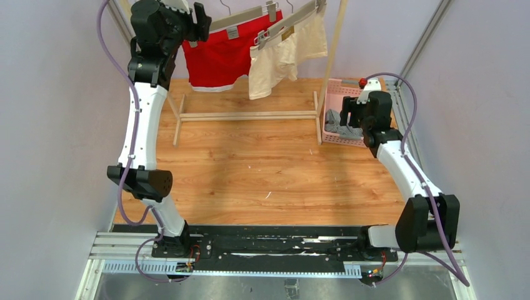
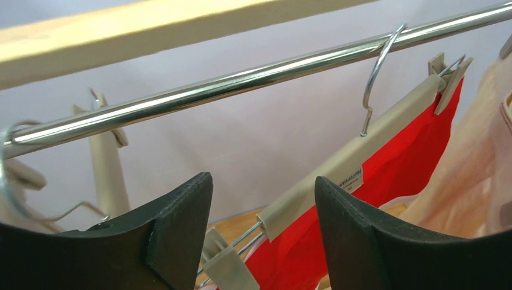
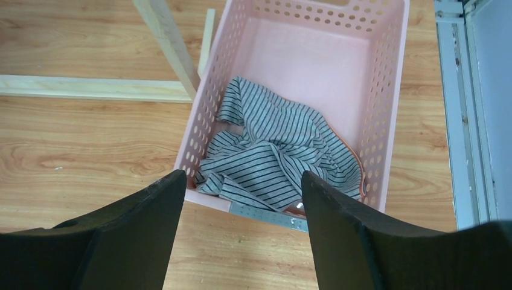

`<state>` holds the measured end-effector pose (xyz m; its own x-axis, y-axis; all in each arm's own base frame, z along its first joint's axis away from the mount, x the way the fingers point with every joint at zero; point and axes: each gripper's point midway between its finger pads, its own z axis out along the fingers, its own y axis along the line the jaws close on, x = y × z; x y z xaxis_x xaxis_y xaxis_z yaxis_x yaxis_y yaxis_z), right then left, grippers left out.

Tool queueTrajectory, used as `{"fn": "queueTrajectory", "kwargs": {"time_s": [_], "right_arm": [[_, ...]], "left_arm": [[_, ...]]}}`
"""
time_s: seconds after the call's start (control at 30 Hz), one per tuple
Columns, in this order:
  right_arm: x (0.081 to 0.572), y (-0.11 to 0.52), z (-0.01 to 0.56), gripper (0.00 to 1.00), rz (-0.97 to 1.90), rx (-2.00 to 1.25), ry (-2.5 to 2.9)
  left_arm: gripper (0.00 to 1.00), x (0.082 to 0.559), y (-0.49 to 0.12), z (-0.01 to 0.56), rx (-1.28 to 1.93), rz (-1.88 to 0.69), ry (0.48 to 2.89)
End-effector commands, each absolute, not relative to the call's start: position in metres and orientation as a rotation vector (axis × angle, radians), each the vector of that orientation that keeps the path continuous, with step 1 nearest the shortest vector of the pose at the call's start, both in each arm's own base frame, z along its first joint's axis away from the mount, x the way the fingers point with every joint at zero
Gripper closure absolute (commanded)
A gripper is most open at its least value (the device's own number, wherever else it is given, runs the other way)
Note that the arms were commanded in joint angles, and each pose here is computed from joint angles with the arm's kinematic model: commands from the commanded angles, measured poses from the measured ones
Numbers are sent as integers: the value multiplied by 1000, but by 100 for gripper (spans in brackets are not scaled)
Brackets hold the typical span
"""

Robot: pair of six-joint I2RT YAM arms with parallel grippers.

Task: Remove the underwear clipped to the hanger

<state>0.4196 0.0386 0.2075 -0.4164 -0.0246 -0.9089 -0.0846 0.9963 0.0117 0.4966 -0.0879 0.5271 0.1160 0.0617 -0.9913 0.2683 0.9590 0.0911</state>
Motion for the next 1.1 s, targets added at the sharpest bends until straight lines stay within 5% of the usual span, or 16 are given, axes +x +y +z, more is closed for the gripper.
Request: {"fn": "queueTrajectory", "kwargs": {"time_s": [0.0, 0.2, 0.87, 1.07], "right_arm": [[413, 51, 230, 28, 103, -111, 1928], [408, 51, 248, 28, 92, -119, 1885], [388, 55, 281, 28, 90, -139, 1785], [381, 55, 296, 28, 92, -147, 1741]], "left_arm": [[28, 502, -100, 542, 310, -189, 1389], [28, 512, -105, 526, 337, -204, 1427], [52, 488, -136, 507, 444, -341, 1488], [53, 474, -145, 506, 468, -359, 1502]]}}
